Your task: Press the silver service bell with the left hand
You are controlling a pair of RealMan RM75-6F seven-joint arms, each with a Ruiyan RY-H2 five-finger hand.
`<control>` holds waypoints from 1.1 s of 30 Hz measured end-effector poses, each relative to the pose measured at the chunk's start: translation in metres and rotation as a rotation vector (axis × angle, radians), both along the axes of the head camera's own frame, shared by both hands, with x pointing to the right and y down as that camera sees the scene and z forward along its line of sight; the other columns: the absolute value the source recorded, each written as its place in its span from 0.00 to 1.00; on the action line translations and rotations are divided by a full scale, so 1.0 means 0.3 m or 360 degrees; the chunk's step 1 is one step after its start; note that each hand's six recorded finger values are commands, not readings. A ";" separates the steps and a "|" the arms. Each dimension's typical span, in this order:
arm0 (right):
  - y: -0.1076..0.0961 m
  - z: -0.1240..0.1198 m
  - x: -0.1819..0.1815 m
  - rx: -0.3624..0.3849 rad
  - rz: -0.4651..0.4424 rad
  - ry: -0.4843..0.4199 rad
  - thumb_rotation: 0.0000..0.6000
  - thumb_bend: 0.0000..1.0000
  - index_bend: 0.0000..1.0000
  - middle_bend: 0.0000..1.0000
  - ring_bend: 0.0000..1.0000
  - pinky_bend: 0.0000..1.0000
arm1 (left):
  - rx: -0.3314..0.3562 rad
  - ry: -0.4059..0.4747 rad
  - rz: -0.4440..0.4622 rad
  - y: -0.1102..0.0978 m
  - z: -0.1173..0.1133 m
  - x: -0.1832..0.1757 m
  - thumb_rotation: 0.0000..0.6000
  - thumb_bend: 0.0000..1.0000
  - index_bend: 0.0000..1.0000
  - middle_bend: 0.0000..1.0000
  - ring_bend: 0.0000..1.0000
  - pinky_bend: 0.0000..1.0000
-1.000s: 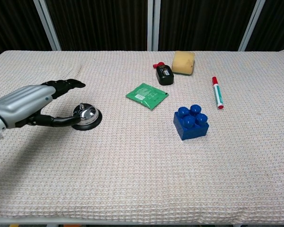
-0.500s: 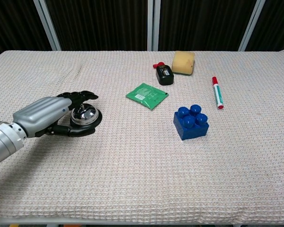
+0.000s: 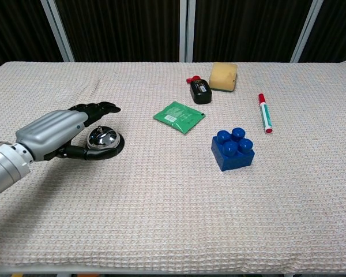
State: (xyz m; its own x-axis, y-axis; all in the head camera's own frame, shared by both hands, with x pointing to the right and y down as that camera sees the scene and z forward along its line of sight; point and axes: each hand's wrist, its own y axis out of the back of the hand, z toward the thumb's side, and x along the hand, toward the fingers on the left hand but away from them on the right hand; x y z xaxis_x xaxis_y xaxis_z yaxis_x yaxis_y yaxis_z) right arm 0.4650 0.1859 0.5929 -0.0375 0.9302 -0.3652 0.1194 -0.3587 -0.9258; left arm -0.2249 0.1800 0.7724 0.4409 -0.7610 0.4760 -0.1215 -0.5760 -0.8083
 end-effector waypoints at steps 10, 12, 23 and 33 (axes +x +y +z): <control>-0.002 -0.001 0.004 0.0003 0.0007 0.0000 1.00 0.29 0.00 0.00 0.00 0.00 | -0.0095 -0.0080 0.0014 0.036 0.050 -0.024 0.12 0.00 0.00 0.00 0.00 0.00; -0.002 -0.002 0.002 0.0005 0.0004 -0.0001 1.00 0.29 0.00 0.00 0.00 0.00 | -0.0060 -0.0055 0.0008 0.018 0.031 -0.015 0.12 0.00 0.00 0.00 0.00 0.00; 0.000 -0.001 0.001 0.0002 0.0003 0.0000 1.00 0.29 0.00 0.00 0.00 0.00 | -0.0121 -0.0109 0.0019 0.045 0.053 -0.037 0.12 0.00 0.00 0.00 0.00 0.00; -0.004 -0.012 0.003 0.0023 0.0007 -0.0015 1.00 0.29 0.00 0.00 0.00 0.00 | 0.0134 -0.0052 -0.0076 -0.077 -0.090 -0.076 0.12 0.00 0.00 0.00 0.00 0.00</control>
State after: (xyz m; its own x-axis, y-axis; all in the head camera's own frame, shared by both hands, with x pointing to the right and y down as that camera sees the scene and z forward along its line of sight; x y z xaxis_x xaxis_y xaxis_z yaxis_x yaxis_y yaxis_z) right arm 0.4659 0.1847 0.5892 -0.0382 0.9352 -0.3521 0.1296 -0.3447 -0.9297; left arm -0.2476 0.1567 0.7453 0.3886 -0.8186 0.4229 -0.1202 -0.5001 -0.8576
